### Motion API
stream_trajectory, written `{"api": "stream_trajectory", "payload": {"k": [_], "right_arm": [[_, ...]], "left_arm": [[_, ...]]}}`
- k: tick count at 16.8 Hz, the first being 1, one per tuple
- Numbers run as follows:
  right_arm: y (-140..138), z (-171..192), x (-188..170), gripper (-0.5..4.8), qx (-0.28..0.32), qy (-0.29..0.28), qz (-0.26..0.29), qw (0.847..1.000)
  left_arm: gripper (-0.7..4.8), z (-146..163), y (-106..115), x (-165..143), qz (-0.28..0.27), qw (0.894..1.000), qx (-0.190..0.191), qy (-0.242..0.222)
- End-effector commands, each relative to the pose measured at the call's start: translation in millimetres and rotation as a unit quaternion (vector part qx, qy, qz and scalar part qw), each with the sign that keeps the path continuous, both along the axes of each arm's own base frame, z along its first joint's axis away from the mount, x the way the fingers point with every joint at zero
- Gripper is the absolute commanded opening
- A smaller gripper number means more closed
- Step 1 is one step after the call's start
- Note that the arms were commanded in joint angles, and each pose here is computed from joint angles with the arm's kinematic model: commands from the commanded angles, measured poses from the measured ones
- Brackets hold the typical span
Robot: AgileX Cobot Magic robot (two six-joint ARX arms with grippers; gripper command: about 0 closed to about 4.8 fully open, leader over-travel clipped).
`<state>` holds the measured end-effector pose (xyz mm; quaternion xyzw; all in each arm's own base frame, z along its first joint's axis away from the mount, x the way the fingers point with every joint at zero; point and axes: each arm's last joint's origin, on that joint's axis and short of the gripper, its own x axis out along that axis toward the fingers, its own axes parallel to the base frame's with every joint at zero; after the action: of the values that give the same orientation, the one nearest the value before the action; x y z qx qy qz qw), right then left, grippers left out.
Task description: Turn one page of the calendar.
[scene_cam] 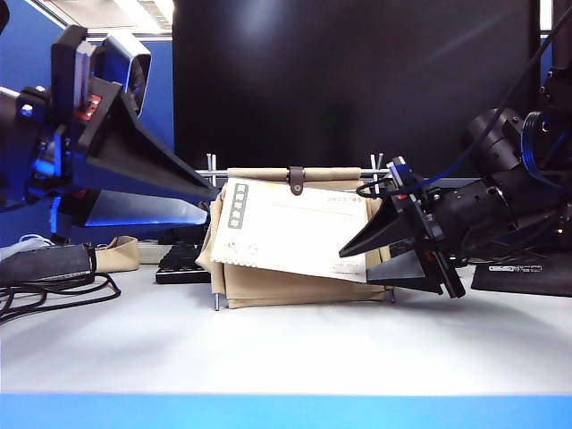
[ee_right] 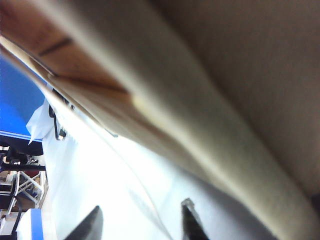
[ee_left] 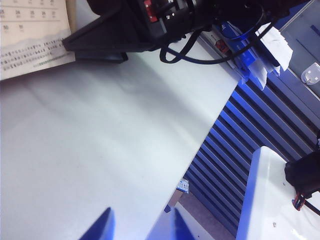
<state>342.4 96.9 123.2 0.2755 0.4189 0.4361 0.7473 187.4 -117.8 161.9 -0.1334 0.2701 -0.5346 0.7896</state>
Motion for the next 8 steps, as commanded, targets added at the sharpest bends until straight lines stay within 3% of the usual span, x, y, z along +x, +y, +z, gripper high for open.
{"api": "stream_trajectory", "payload": {"k": [1,7,8], "right_arm": [[0.5,2.1,0.7,2.02,0.002,-0.007,0.002,1.000],[1.8,0.8,-0.5,1.96,0.002,0.001,0.004,1.000],[1.8,0.6,-0.8,1.48,0.002,0.003,0.005,1.000]], "left_arm": [[1.54,2.5,-0.5,0.7,-0.004,1.000,-0.005,-0.007],[1.54,2.5,-0.5,0.8,-0.003,1.000,-0.005,-0.007],[1.54,2.5,-0.5,0.7,-0.004,1.000,-0.005,-0.007]]}}
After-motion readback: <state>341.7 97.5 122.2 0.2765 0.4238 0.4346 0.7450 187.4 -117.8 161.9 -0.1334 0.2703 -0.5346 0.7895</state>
